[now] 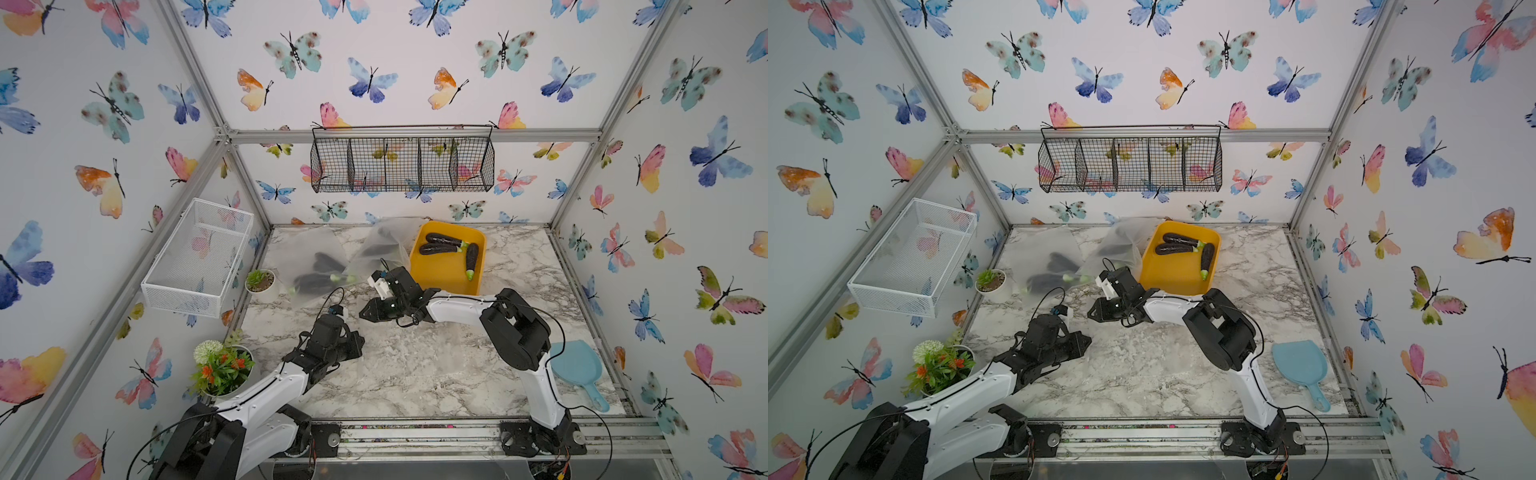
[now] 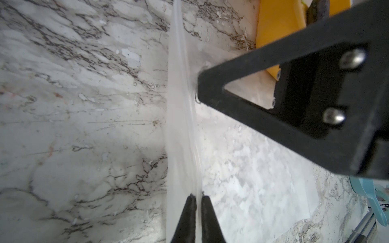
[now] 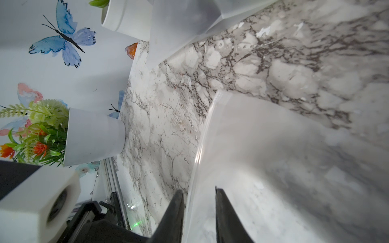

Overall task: Place the eggplant in a zip-top bag and seal the zipper
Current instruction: Open the zipper of the food storage bag at the center of the board.

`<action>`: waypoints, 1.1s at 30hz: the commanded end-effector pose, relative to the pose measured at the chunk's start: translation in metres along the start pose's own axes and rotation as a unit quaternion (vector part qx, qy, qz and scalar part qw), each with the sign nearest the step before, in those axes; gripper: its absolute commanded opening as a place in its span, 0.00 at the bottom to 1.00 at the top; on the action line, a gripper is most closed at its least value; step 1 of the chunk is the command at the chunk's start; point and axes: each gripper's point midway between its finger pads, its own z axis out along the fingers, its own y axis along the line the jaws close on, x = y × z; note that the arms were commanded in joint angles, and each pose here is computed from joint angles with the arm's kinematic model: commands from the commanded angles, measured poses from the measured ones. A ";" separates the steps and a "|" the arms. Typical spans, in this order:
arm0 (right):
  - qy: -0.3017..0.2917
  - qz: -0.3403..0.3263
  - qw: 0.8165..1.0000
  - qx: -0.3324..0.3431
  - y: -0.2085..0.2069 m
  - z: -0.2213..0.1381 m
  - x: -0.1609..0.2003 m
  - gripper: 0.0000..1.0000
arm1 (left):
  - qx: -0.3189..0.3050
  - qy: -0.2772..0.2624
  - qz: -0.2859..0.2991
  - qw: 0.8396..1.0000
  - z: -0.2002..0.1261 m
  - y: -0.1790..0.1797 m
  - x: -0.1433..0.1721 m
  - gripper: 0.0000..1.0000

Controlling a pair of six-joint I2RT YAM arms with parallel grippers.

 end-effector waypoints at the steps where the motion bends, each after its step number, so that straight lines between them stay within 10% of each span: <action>1: 0.007 0.003 1.000 -0.002 -0.002 0.006 0.006 0.28 | 0.008 0.000 0.002 1.000 -0.002 -0.004 0.000 0.10; 29: 0.055 0.025 0.998 0.035 -0.026 0.017 0.028 0.24 | 0.017 -0.005 0.004 1.000 -0.005 -0.009 -0.004 0.09; 33: 0.047 0.038 0.998 -0.001 -0.017 0.018 0.030 0.12 | 0.017 -0.003 0.003 1.000 -0.003 -0.009 -0.003 0.08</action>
